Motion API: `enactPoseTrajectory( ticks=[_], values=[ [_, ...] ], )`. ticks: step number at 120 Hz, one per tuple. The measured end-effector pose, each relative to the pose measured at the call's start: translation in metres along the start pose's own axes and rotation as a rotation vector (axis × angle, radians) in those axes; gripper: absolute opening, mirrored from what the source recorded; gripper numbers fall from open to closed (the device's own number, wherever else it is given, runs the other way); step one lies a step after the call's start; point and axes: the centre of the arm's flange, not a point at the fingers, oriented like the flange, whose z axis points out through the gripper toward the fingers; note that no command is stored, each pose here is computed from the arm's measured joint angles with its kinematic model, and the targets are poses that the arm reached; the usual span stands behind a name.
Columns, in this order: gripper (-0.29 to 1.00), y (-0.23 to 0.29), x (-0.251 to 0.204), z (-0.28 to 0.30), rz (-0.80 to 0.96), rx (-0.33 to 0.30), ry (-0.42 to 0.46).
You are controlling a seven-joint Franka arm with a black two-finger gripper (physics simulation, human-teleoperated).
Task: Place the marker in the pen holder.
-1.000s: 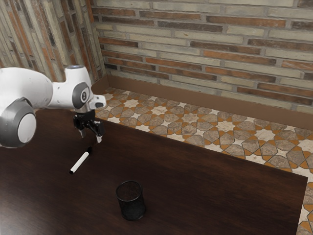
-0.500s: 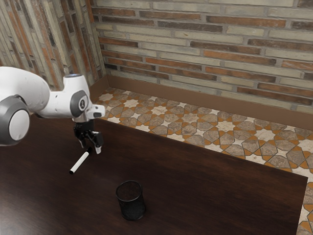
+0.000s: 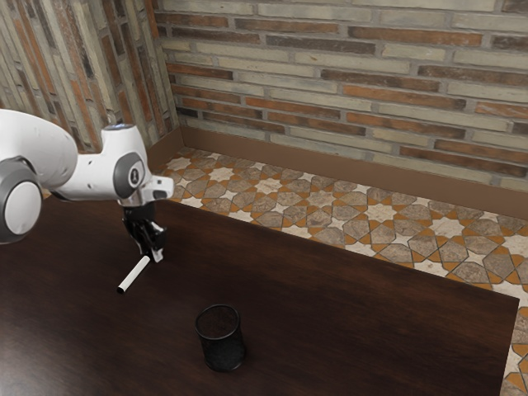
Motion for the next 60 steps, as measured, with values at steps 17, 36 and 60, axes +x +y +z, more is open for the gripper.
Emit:
enactPoseTrajectory(
  ticks=[17,36,60],
  values=[
    [0.09,-0.001,-0.003,-0.003,-0.001,0.002,0.001],
    [-0.03,-0.001,-0.004,-0.003,-0.003,0.009,-0.002],
    [-0.07,0.021,0.002,-0.055,0.028,0.05,0.069]
  ],
)
